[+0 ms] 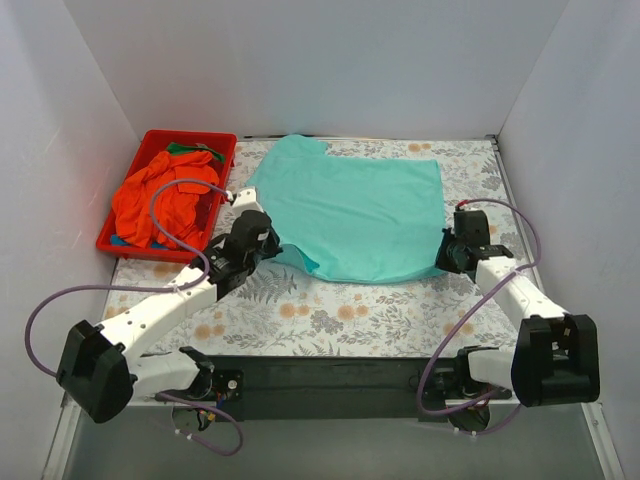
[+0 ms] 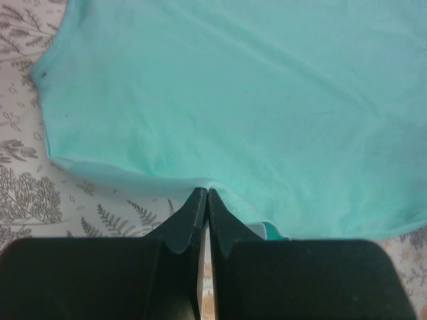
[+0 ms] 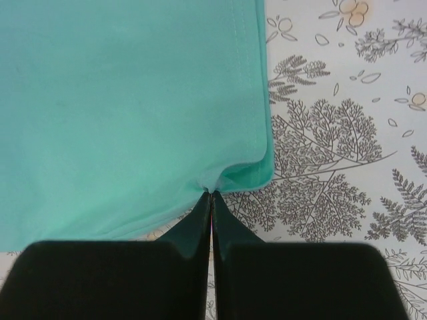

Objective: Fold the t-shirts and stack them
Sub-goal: Fold the tshirt

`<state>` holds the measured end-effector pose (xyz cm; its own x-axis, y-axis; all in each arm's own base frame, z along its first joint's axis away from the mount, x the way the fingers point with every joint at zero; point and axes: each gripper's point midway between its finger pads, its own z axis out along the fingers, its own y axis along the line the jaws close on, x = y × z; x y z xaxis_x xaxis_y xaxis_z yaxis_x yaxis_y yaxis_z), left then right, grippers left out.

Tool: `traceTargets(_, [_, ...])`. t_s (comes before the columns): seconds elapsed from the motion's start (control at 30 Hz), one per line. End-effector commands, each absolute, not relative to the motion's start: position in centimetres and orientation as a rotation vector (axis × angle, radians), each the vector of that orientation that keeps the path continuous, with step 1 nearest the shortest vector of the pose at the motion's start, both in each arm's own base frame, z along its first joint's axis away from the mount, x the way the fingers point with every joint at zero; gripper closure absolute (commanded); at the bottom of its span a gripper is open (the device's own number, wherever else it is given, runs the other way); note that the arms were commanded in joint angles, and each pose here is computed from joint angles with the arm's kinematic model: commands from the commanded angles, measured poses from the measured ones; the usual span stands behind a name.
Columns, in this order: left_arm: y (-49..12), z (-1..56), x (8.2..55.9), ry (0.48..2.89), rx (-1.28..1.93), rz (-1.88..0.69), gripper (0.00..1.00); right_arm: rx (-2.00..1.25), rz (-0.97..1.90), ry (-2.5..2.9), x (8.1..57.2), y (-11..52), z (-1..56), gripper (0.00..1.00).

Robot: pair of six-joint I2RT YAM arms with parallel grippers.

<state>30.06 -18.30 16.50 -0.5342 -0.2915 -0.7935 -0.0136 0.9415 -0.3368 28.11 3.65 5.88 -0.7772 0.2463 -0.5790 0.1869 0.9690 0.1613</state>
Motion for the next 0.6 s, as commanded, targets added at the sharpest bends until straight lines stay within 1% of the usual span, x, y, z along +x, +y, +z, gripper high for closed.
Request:
traceTargets(0.0, [-18.3, 19.5, 32.9, 2.031, -0.218, -0.422, 1.0, 0.285, 0.138, 2.42, 31.2, 3.8, 8.2, 0.98])
traceTargets(0.07, [-17.9, 19.8, 34.1, 2.021, -0.229, -0.429, 1.0, 0.279, 0.144, 2.404, 32.5, 4.0, 9.1, 0.98])
traceTargets(0.4, [-17.4, 19.9, 40.2, 2.011, -0.219, -0.399, 1.0, 0.266, 0.135, 2.445, 37.6, 4.5, 8.7, 0.99])
traceTargets(0.57, [-16.8, 20.1, 43.6, 1.989, -0.22, -0.398, 1.0, 0.26, 0.14, 2.422, 40.6, 4.6, 10.0, 0.99])
